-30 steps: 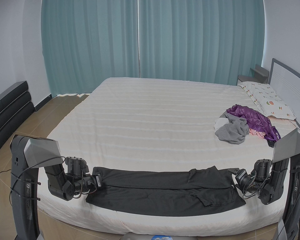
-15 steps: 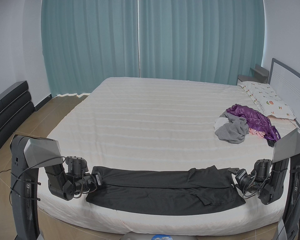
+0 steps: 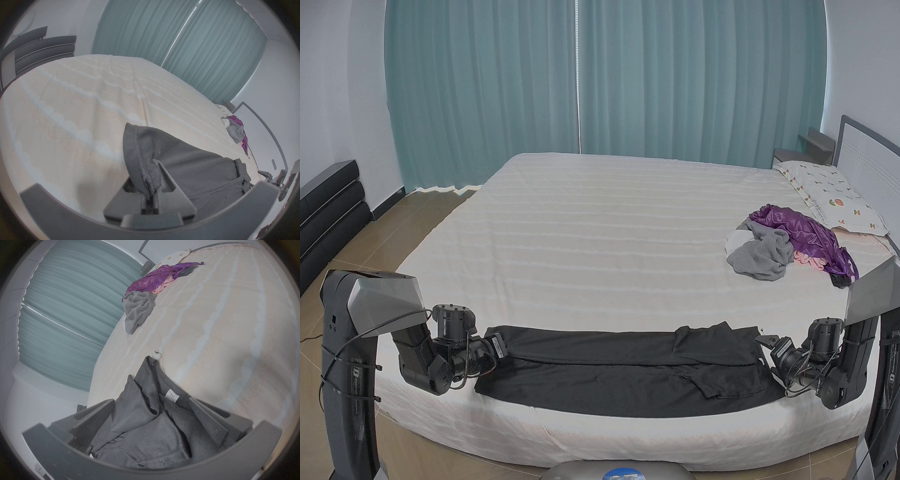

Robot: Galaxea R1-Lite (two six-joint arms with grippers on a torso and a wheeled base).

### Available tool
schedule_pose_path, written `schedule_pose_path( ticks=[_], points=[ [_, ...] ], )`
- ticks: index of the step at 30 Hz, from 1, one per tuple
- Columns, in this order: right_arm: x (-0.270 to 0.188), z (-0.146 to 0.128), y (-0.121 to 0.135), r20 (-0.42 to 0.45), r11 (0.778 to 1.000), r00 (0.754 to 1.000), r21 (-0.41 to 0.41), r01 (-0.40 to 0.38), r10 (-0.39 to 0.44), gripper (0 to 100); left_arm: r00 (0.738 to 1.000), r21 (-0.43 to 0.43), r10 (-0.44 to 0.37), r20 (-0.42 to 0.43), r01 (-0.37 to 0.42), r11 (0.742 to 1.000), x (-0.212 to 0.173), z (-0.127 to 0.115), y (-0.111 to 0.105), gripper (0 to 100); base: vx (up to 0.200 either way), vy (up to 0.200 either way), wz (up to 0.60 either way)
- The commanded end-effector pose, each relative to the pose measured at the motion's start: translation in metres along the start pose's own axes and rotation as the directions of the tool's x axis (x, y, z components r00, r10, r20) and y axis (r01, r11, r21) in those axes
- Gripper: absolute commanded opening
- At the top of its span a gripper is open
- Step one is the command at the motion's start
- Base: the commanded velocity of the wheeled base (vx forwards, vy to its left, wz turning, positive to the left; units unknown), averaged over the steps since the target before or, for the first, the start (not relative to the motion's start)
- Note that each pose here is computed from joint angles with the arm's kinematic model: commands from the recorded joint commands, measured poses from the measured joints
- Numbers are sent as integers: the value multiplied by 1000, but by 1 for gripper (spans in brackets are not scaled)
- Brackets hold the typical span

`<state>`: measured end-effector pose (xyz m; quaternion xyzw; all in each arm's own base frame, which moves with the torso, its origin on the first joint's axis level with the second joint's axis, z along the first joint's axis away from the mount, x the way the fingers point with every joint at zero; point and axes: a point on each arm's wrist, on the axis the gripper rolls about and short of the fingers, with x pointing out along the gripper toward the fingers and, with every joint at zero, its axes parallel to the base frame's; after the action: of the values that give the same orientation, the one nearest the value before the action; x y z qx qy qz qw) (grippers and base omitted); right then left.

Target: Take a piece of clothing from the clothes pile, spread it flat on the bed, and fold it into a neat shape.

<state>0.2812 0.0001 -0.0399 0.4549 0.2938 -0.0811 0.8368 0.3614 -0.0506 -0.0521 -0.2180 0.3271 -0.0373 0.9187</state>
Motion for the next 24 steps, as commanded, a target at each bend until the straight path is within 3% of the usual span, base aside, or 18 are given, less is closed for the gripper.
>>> schedule_pose_path(
  ticks=[1, 16, 24],
  points=[
    [1, 0, 0, 0, 1000, 1000, 1, -1, 1, 100, 1000, -6, -4, 16, 4, 1000, 0, 3, -4, 0, 0, -200, 0],
    [1, 1, 0, 2, 1000, 1000, 1, -3, 3, 100, 997, -51, -43, 68, 46, 998, -33, 18, -29, 0, 0, -200, 0],
    [1, 1, 0, 4, 1000, 1000, 1, -4, 4, 100, 993, -36, -73, 88, 76, 996, -48, 24, -46, 0, 0, -200, 0]
  ],
)
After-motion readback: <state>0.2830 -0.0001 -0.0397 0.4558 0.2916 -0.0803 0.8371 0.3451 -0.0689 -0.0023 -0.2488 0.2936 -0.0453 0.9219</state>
